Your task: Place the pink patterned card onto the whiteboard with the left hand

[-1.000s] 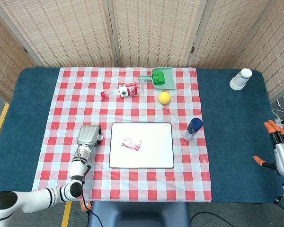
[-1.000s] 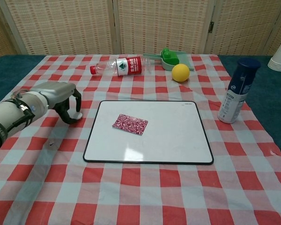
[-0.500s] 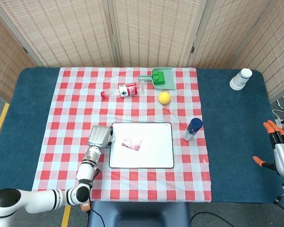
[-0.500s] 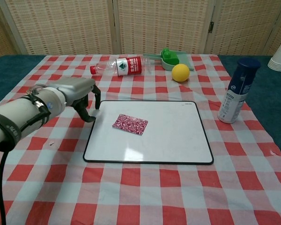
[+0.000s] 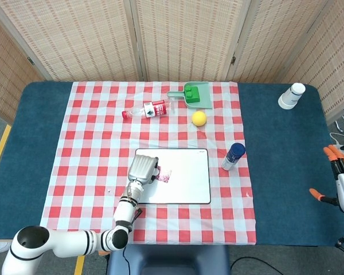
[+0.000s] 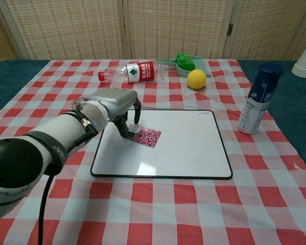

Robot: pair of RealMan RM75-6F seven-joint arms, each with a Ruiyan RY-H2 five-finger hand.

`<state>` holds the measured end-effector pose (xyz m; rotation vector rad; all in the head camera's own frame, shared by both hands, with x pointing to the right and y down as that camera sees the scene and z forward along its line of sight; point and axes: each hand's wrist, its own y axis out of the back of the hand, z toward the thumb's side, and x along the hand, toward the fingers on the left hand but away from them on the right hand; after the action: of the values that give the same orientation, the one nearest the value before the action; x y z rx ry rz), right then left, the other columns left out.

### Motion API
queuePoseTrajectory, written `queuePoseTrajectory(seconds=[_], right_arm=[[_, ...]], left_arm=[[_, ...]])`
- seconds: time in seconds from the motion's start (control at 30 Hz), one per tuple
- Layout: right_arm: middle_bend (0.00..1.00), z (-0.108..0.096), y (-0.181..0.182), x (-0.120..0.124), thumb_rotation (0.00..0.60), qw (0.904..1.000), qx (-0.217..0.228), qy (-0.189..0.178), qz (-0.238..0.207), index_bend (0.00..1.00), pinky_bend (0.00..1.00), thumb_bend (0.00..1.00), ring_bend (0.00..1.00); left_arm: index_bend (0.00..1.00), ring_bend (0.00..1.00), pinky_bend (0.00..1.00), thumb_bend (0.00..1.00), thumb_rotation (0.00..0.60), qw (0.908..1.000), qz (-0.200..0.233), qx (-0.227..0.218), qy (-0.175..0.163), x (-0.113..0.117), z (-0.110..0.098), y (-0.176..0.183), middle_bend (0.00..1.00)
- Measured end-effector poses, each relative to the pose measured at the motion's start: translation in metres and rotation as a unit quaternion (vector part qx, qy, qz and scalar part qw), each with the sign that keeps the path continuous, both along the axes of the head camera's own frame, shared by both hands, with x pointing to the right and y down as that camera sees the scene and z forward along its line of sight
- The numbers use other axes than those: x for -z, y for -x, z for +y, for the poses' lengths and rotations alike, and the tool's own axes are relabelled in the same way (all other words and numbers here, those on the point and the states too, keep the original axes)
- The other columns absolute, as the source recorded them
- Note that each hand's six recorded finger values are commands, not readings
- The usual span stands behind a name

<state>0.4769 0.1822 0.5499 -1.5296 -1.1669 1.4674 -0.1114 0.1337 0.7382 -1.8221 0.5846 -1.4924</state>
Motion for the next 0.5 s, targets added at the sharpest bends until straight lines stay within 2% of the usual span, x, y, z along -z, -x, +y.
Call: queuePoseTrajectory(seconds=[0.5], right_arm=[[0.03,-0.001,-0.002,0.000,0.600,1.0000,-0.003,0.002,-0.001,0.01,0.00,0.00,0.00]], left_arm=[[0.51,1.00,1.00,0.30,0.600,1.0000,0.003,0.003,0.001,-0.005,0.000,-0.010,1.00]])
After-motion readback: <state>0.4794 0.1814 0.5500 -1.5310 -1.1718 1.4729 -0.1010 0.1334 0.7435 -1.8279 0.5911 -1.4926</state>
